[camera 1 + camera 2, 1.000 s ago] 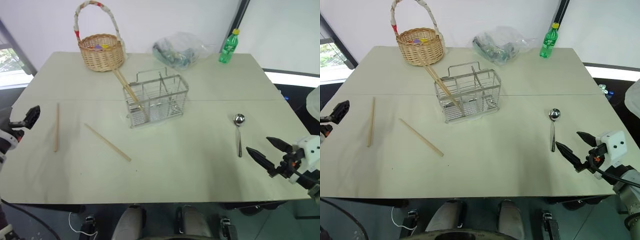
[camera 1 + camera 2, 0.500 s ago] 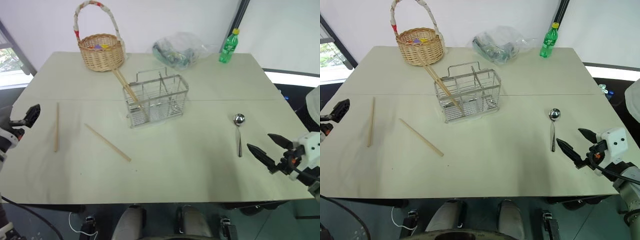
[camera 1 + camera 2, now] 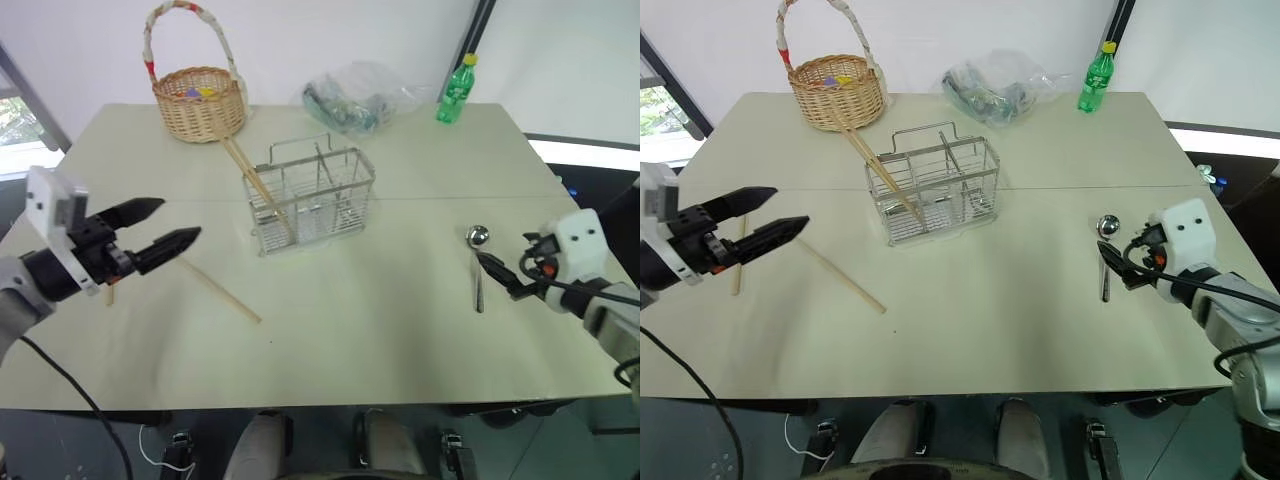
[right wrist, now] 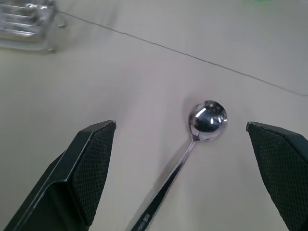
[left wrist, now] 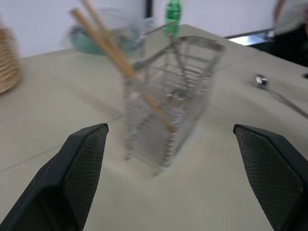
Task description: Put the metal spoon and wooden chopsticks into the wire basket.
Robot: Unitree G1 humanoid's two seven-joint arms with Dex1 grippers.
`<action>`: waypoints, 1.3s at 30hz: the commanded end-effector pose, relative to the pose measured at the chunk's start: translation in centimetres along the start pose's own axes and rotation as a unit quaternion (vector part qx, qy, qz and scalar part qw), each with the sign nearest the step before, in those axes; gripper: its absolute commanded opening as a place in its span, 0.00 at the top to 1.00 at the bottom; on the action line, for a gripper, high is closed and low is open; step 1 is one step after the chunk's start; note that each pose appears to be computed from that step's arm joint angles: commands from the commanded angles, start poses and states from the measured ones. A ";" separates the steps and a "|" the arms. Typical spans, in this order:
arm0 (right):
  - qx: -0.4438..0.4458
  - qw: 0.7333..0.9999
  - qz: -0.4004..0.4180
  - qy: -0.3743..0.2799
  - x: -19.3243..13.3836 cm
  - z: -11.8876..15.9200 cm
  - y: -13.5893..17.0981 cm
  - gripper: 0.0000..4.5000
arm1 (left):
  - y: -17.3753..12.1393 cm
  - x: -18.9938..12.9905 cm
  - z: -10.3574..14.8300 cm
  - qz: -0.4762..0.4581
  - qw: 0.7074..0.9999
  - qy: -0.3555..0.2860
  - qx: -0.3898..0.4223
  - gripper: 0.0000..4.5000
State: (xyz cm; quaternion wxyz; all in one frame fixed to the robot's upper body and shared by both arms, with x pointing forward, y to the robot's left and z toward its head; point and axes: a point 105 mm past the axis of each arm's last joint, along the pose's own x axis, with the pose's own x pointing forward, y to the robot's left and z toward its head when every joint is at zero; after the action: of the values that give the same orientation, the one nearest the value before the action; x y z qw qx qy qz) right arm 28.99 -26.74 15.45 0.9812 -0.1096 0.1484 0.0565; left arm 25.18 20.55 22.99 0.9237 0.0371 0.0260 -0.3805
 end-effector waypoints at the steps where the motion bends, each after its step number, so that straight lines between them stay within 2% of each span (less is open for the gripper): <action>1: 0.032 0.998 -0.051 0.034 0.7 -0.7 0.2 0.00 | -2.4 1.1 0.9 -0.056 0.998 -0.002 0.025 0.02; 6: 0.059 0.993 -0.070 0.071 2.6 -2.0 0.7 0.00 | -3.9 1.8 1.0 -0.098 0.995 -0.001 0.030 0.02; 10: 0.074 0.990 -0.080 0.091 4.8 -3.3 0.0 0.00 | -4.4 2.1 1.0 -0.113 0.993 0.002 0.036 0.02; 21: 0.116 0.985 -0.066 0.108 8.8 -3.9 0.4 0.00 | -5.2 1.9 1.4 -0.117 0.992 -0.003 0.036 0.02; 24: 0.147 0.981 -0.067 0.111 9.3 -4.2 0.7 0.19 | -5.3 1.8 1.4 -0.118 0.992 -0.002 0.036 0.00; 31: 0.172 0.975 -0.072 0.118 9.3 -4.8 0.7 0.97 | -5.4 1.7 1.7 -0.112 0.993 -0.005 0.038 0.00; 39: 0.166 0.977 -0.069 0.113 9.1 -4.7 0.8 0.99 | -4.9 2.0 2.2 -0.110 0.993 -0.010 0.039 0.00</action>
State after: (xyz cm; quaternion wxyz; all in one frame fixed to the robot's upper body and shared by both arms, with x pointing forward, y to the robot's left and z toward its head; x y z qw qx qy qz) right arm 36.47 -26.44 8.38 0.9649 0.0373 0.2546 -0.0526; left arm 23.16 15.39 23.68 0.8742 0.0537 0.0273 -0.4818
